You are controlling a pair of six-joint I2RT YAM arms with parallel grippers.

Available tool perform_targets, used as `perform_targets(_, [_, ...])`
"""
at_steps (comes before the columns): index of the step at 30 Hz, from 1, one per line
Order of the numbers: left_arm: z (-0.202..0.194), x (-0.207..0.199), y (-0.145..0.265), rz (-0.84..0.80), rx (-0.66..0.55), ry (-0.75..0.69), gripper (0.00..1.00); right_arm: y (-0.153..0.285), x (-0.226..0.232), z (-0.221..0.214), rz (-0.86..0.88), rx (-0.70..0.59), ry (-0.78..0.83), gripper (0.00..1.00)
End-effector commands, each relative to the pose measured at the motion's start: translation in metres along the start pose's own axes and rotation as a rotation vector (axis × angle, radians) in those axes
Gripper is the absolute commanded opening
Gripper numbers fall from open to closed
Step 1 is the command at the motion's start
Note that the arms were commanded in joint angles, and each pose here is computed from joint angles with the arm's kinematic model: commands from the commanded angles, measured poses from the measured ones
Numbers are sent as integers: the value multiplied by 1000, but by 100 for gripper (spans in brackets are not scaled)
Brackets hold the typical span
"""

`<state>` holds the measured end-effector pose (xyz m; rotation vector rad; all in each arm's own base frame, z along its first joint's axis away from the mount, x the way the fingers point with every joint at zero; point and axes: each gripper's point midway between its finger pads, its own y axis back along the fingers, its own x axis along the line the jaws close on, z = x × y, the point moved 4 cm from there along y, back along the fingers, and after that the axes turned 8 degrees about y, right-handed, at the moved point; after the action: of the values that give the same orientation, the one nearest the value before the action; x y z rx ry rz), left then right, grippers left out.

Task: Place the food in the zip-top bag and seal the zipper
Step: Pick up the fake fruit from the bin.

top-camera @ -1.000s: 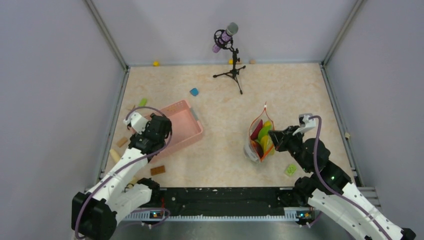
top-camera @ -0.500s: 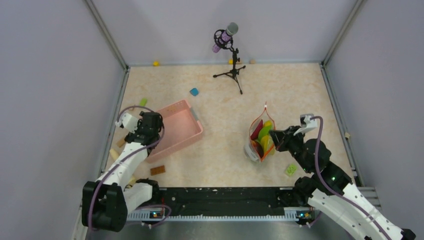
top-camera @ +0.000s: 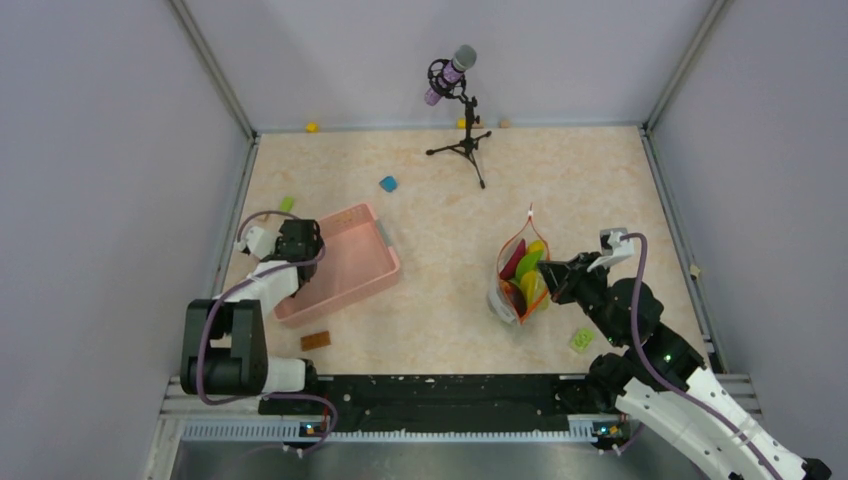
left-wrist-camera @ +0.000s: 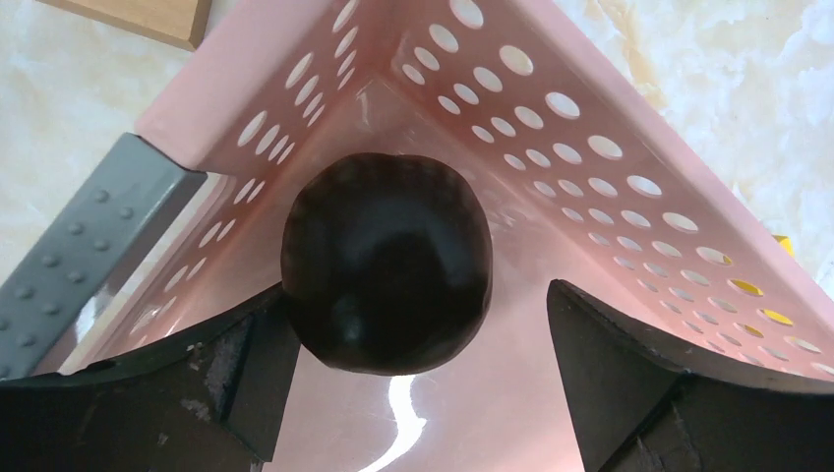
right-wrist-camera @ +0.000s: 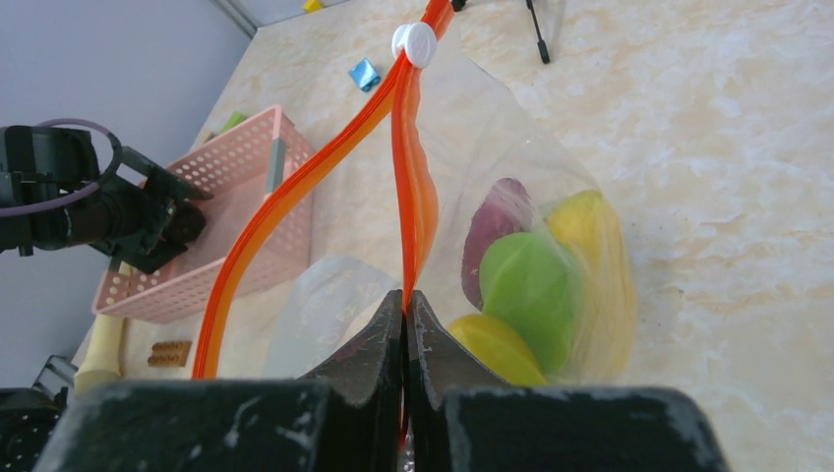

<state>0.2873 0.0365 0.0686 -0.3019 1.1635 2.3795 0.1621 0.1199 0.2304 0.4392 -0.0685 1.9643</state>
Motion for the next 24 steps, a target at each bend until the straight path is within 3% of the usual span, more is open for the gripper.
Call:
perform_targets(1, [11,-18,-4,-31,-34,69,96,-1,0,5,-1,-32,-7,0])
perform_targets(14, [19,-18,-6,-38,-99,129,95,-1,4,7,21,-30,-7,0])
perform_targets(24, [15,-25,-16,-19,-93,104,88,0,4,7,23,-30,-6,0])
